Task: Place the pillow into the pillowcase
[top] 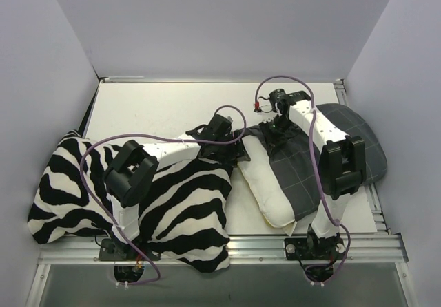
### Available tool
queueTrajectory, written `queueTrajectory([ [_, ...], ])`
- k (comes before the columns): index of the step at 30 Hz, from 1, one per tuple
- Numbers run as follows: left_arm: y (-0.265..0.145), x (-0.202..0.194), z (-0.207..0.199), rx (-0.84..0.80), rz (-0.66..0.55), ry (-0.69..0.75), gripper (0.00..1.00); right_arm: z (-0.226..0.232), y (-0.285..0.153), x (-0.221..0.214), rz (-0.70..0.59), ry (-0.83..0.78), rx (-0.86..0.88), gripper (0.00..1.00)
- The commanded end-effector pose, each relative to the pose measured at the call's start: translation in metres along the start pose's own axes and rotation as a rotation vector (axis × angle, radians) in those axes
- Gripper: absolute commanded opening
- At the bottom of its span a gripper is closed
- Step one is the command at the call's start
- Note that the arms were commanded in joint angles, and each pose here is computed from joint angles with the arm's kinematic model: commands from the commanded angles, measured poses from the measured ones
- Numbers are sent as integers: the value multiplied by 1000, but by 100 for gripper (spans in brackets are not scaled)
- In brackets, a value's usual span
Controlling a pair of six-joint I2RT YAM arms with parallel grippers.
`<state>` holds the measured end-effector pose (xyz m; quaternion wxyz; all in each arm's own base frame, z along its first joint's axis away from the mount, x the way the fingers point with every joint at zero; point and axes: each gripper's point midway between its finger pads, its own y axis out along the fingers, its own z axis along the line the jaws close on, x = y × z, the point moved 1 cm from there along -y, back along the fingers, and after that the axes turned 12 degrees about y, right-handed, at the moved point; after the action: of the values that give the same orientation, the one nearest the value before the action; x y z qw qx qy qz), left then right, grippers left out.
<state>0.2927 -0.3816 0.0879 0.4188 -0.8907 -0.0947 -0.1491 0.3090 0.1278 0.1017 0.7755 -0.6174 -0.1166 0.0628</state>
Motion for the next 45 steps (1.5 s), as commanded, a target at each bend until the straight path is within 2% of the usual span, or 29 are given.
queueTrajectory([
  [1,11,8,-18,-127,-50,-17,59,29,-32,3,-46,-38,164,0],
  [2,10,15,-29,-184,-80,-11,53,55,-50,12,-87,-48,317,0],
  [3,12,19,-38,-232,-90,-30,42,71,-62,15,-103,-40,411,0],
  [4,9,33,-57,-320,-145,-11,37,86,-79,18,-131,-45,495,0],
  [5,5,41,-72,-379,-161,-9,28,118,-103,18,-144,-82,659,0],
  [6,6,49,-82,-418,-174,-33,24,134,-115,18,-153,-101,722,0],
  [7,0,63,-96,-476,-222,-32,11,151,-131,11,-153,-109,773,0],
  [9,-10,89,-124,-570,-291,-41,2,188,-153,-5,-146,-196,890,0],
  [13,-45,131,-165,-723,-448,-11,0,204,-176,-22,-152,-202,933,0],
  [15,-42,134,-158,-710,-466,-28,0,192,-171,-19,-154,-167,922,0],
  [19,-6,116,-120,-586,-425,-64,1,149,-108,-18,-108,-102,753,0],
  [21,-2,115,-103,-545,-433,-41,33,133,-100,-8,-126,-98,713,0],
  [23,-12,122,-81,-510,-453,-26,57,99,-98,14,-204,-59,594,1],
  [24,-17,124,-76,-509,-454,6,77,85,-90,22,-208,-44,541,2],
  [26,-32,121,-74,-516,-436,57,84,48,-81,41,-248,6,381,4],
  [27,-35,120,-64,-485,-426,86,89,36,-66,49,-220,27,339,4],
  [32,-53,103,-47,-379,-394,155,91,13,-52,101,-267,14,263,1],
  [33,-62,102,-50,-375,-404,187,91,25,-68,120,-323,-16,316,0],
  [35,-62,92,-42,-326,-367,194,91,41,-73,135,-348,-61,375,0],
  [37,-69,82,-39,-310,-359,218,91,89,-105,130,-390,-177,514,3],
  [39,-73,75,-33,-298,-347,216,91,124,-141,99,-430,-286,552,12],
  [40,-73,72,-32,-296,-339,213,91,117,-131,82,-395,-269,504,38],
  [41,-76,72,-31,-292,-347,216,91,109,-129,68,-381,-255,462,51],
  [42,-76,73,-28,-282,-358,217,91,99,-144,44,-391,-239,407,60],
  [43,-75,74,-24,-268,-365,209,91,62,-121,22,-318,-175,260,64],
  [44,-74,77,-21,-262,-370,203,91,41,-116,4,-285,-157,176,64],
  [45,-73,78,-20,-258,-373,205,91,20,-127,-17,-305,-132,72,64],
])
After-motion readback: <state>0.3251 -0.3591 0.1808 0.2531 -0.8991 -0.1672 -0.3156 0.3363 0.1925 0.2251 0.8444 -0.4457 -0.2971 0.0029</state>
